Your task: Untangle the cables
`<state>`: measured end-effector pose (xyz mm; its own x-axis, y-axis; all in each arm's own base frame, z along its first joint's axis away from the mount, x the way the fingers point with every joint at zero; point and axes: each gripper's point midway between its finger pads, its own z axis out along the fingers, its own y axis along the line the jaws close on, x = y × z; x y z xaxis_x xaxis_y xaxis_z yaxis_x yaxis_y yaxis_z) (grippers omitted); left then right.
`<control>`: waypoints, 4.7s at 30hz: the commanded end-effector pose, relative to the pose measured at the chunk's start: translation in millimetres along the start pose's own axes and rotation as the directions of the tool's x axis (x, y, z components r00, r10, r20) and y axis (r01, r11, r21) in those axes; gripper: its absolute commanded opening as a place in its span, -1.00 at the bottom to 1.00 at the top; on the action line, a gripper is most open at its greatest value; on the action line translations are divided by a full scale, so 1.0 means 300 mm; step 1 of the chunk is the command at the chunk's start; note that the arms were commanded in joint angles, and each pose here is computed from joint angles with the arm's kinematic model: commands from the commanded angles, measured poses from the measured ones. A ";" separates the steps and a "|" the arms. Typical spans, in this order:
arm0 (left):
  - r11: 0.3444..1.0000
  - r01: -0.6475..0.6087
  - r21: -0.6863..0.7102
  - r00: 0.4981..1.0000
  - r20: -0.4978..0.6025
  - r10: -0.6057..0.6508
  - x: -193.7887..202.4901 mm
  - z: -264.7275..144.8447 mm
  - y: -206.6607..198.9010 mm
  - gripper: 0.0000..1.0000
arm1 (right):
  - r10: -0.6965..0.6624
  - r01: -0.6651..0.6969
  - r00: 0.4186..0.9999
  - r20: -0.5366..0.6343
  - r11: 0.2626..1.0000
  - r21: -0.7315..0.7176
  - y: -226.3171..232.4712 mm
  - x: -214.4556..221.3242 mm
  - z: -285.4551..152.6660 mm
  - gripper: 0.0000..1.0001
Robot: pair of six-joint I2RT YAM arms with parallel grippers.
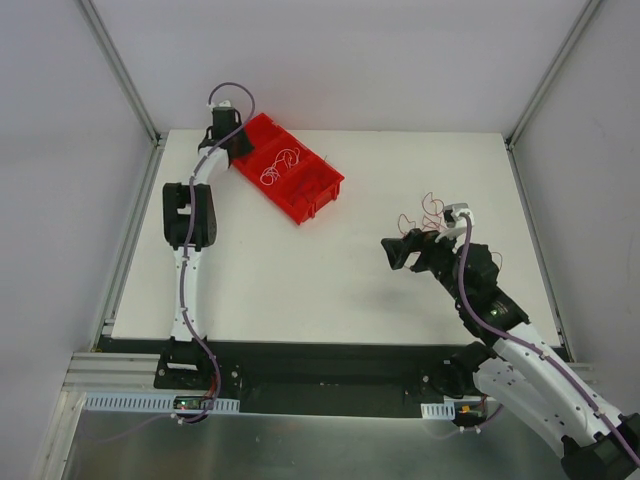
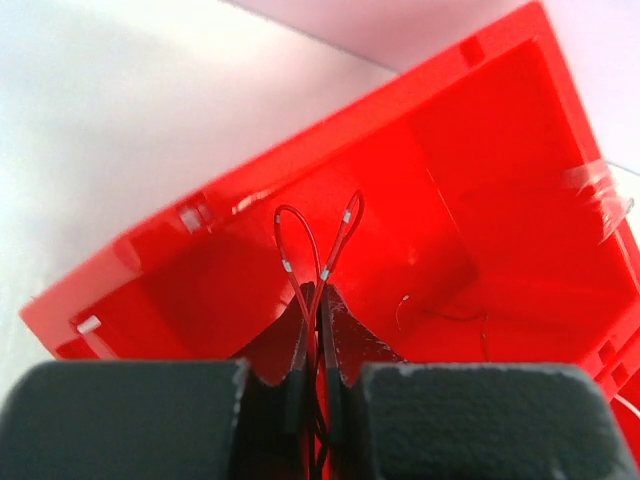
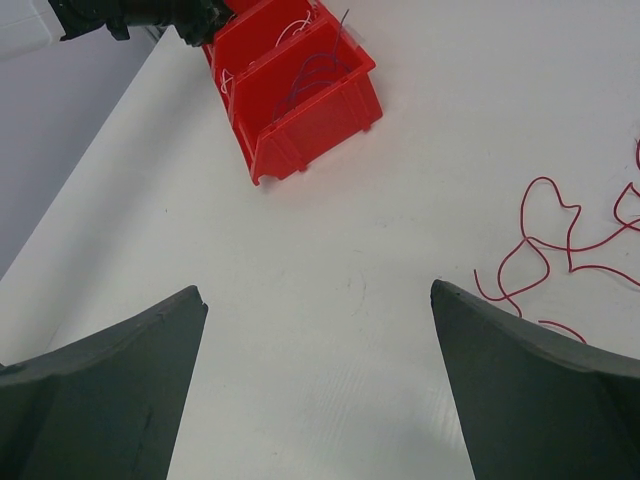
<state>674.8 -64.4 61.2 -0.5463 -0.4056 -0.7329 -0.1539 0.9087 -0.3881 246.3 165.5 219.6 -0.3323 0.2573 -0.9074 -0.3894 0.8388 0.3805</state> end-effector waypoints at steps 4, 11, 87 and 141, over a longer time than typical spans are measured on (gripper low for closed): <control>0.980 0.177 0.087 0.982 -0.084 -0.170 0.017 -0.120 -0.118 -1.00 | 0.041 -0.039 0.998 0.049 0.999 -0.037 0.026 -0.035 0.001 0.95; 0.990 0.122 0.070 0.992 -0.054 -0.119 0.003 -0.156 -0.115 -1.00 | 0.043 -0.040 0.997 0.056 0.998 -0.043 0.027 -0.036 -0.016 0.95; 0.721 -0.067 0.689 0.924 -0.229 0.305 0.707 -1.602 -0.460 0.86 | 0.065 0.318 0.808 -0.586 0.789 0.526 -0.481 0.305 0.404 -0.30; 0.301 -0.216 0.929 0.954 0.135 0.268 0.656 -1.521 -1.086 0.28 | 0.217 -0.186 0.976 -0.025 0.767 -0.614 0.540 -0.577 -0.263 -1.00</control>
<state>238.8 -380.1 277.5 -0.4805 -0.0852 -0.8728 0.8159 0.3215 -0.4806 189.5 215.0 397.4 -0.4802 0.3266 -0.8141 -0.6849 0.4402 0.5806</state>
